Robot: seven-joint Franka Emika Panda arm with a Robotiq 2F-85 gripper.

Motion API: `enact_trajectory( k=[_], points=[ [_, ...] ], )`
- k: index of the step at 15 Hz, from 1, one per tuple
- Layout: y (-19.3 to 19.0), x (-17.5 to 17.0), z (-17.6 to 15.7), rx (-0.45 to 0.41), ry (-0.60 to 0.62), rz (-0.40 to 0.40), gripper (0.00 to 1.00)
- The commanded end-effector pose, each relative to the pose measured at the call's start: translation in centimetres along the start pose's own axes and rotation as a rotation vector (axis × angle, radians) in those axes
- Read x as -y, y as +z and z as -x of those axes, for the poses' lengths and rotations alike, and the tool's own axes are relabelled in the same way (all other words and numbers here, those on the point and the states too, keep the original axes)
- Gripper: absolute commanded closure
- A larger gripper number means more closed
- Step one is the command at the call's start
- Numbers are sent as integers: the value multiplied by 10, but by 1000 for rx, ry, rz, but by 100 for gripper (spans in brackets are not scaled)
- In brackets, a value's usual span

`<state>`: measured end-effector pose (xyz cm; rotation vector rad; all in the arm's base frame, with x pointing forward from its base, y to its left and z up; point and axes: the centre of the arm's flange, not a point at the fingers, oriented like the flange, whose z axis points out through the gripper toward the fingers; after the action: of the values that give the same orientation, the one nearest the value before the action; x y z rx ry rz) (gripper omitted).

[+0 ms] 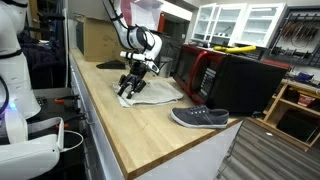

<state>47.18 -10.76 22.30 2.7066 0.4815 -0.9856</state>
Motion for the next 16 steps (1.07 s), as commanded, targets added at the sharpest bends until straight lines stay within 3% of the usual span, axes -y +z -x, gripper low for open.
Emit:
enact_trajectory(
  k=[1,5,10,16],
  points=[
    [-3,-4,-3,5,16,19,71],
    [-7,-6,-1,-3,13,23,99],
    [-21,-8,7,-19,-18,41,100],
    [-37,-15,27,47,-104,91,100]
  ],
)
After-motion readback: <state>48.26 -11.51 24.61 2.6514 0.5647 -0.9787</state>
